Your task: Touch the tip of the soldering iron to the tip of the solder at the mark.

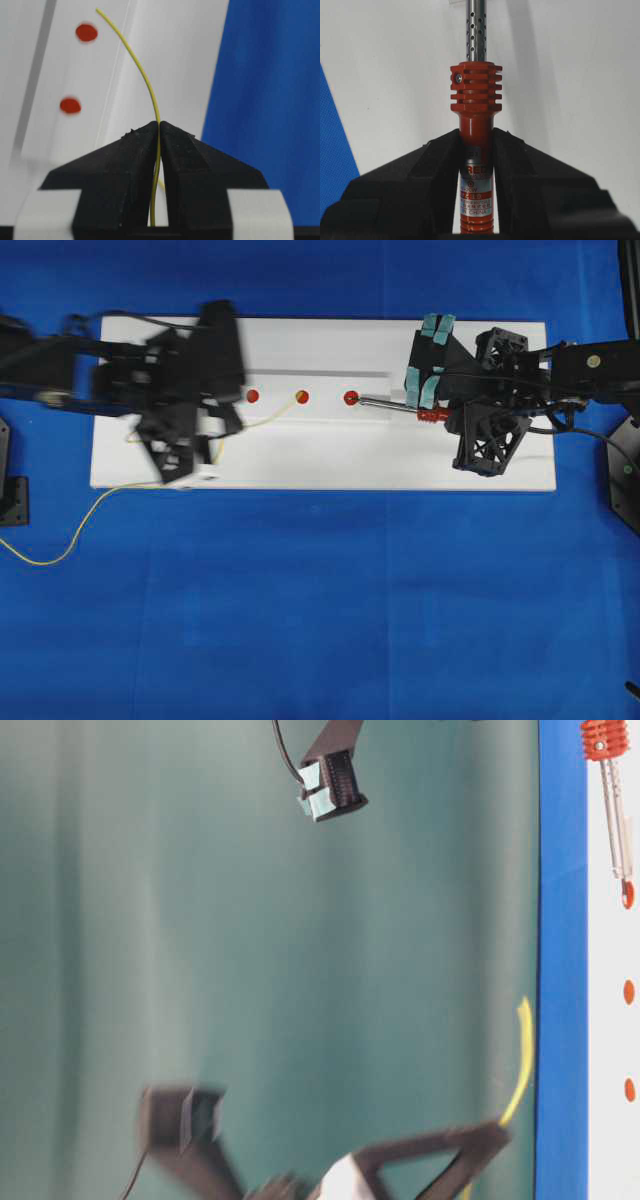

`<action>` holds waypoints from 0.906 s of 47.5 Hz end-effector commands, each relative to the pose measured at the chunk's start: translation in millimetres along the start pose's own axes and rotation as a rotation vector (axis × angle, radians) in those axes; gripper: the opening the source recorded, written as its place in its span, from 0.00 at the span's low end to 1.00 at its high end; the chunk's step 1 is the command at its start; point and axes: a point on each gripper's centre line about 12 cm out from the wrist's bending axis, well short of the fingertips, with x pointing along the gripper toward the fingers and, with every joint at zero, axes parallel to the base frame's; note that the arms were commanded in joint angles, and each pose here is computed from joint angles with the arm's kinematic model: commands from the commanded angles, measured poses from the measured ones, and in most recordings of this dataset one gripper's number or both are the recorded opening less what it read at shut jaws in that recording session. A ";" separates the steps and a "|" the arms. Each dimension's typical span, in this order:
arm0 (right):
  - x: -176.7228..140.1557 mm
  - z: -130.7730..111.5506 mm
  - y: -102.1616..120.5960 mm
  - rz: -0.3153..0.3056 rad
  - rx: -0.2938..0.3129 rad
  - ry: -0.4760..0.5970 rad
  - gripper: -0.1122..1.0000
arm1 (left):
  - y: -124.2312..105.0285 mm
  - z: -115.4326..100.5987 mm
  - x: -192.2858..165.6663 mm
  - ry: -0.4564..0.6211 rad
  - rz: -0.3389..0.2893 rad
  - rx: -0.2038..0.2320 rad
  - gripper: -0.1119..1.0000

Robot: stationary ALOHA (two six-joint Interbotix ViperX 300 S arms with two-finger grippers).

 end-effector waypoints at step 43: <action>-74.8 -26.9 -9.7 0.079 0.043 -0.310 0.16 | 0.9 -14.0 -31.9 -0.119 -0.025 -0.032 0.12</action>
